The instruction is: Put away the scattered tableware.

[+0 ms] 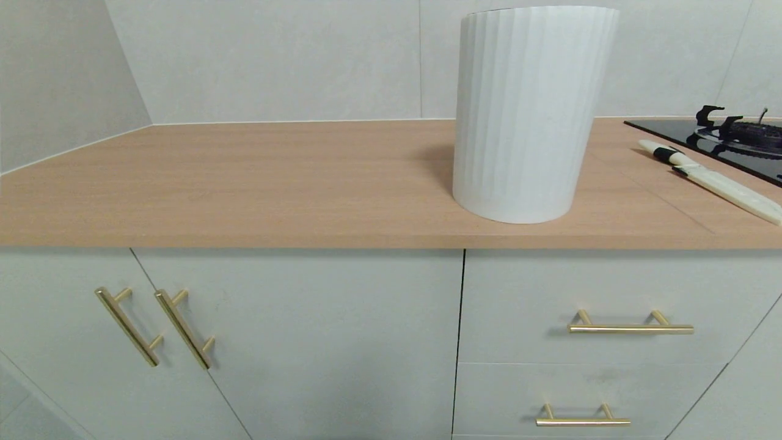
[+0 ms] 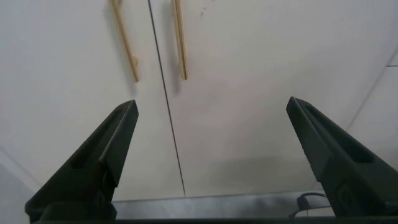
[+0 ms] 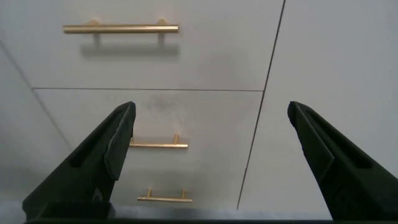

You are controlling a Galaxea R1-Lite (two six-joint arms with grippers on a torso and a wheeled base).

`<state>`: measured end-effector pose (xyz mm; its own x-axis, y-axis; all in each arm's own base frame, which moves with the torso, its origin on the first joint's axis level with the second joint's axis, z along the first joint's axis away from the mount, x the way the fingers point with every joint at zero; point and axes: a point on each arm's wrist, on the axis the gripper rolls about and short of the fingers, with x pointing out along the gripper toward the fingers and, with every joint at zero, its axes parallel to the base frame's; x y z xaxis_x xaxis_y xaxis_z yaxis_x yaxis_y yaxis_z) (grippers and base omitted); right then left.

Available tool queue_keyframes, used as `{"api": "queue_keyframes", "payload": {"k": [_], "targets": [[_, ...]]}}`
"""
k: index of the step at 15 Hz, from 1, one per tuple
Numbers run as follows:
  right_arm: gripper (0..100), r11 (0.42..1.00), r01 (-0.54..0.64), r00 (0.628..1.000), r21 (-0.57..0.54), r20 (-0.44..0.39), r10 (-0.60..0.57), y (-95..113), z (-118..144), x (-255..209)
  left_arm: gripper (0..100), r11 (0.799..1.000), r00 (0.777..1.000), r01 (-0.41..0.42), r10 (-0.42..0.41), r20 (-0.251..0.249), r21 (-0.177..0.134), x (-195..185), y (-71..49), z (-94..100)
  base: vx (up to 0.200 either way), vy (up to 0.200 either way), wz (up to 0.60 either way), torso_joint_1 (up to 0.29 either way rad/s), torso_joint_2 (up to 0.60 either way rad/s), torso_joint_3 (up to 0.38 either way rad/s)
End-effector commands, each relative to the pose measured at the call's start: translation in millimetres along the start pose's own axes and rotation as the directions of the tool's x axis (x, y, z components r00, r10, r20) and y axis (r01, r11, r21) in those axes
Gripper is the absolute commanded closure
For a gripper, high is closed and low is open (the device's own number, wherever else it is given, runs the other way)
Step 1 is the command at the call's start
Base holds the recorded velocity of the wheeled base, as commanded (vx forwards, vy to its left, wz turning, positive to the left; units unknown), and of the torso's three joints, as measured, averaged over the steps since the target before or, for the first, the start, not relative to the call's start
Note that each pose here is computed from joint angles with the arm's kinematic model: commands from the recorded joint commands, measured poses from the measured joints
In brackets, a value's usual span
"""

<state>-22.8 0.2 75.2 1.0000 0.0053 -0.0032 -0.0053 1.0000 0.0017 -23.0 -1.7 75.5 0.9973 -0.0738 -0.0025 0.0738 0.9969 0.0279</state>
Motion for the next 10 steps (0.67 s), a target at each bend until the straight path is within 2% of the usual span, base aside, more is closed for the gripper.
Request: {"api": "queue_keyframes", "payload": {"k": [1, 2, 10], "targets": [[0, 1.0, -0.001, 1.0, 0.0, -0.001, 0.001, 0.0, 0.0, 0.1, 0, 1.0, 1.0, 0.0, 0.0, -0.001, -0.001, 0.0, 0.0, -0.1, 0.0, 0.0, -0.6, 0.007, 0.0, 0.007], [0, 1.0, -0.001, 1.0, 0.0, -0.001, 0.001, 0.0, 0.0, 0.1, 0, 1.0, 1.0, 0.0, 0.0, -0.001, -0.001, 0.0, 0.0, -0.1, 0.0, 0.0, -0.6, -0.002, 0.0, 0.007], [0, 1.0, -0.001, 1.0, 0.0, -0.001, 0.001, 0.0, 0.0, 0.1, 0, 1.0, 1.0, 0.0, 0.0, -0.001, -0.002, 0.0, 0.0, -0.1, 0.0, 0.0, 0.0, 0.0, 0.0, 0.0]]}}
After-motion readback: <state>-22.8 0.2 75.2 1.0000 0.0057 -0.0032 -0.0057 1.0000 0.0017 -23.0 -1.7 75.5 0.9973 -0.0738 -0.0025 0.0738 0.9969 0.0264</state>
